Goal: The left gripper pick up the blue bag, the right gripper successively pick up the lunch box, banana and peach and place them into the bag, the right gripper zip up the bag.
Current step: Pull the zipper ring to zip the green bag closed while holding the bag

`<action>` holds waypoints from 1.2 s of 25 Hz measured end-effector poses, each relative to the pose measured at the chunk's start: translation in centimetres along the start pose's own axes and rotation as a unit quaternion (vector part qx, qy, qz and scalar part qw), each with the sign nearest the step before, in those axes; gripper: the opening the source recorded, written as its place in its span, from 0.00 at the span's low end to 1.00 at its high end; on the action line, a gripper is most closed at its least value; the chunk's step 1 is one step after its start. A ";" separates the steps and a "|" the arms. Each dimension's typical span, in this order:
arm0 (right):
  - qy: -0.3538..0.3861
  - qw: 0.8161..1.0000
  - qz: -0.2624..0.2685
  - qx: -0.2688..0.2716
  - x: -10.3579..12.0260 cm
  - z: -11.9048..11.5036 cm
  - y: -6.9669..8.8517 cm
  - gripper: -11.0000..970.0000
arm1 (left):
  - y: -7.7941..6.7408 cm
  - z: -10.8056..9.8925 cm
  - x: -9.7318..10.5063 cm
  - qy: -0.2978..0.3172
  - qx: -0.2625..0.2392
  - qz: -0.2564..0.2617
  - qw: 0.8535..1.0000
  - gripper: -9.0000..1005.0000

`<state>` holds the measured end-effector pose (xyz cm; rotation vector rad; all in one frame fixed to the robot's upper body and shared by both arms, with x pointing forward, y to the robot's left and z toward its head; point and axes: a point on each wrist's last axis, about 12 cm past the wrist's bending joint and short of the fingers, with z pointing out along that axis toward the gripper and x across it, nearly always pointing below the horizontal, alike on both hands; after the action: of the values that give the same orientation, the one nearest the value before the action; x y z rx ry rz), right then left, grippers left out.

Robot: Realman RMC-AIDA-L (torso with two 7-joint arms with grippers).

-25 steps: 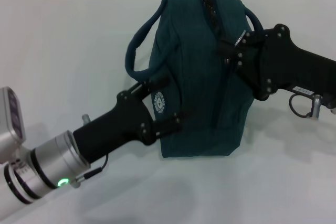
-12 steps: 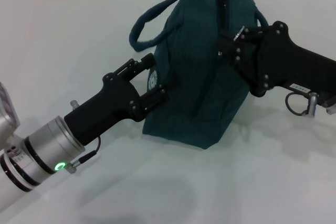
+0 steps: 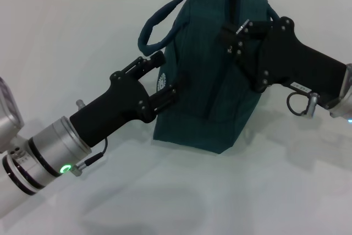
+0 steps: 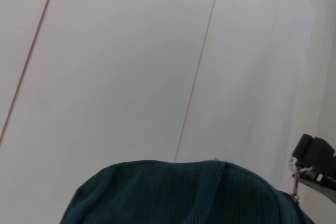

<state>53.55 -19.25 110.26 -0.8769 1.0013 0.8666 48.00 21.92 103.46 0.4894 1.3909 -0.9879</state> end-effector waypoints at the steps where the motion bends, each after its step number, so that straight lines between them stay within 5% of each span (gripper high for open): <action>1: 0.001 1.000 0.000 0.001 0.0 0.1 0.0 0.04 | 0.0 0.0 0.0 0.000 0.001 0.000 1.000 0.72; 15: 0.002 1.000 0.002 0.000 0.1 0.2 0.1 0.04 | 0.3 0.7 0.2 0.019 0.001 0.016 1.000 0.69; 26: 0.000 1.000 0.008 0.011 0.1 0.0 -0.1 0.04 | 0.3 0.8 0.2 0.022 0.008 0.042 0.999 0.24; 30: -0.001 1.000 0.011 0.028 0.1 -0.2 -0.3 0.04 | 0.1 0.9 0.3 0.028 0.020 0.054 0.998 0.18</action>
<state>53.80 -19.56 110.14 -0.8190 1.0292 0.8537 48.52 21.17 103.29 0.6198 1.3824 -0.9224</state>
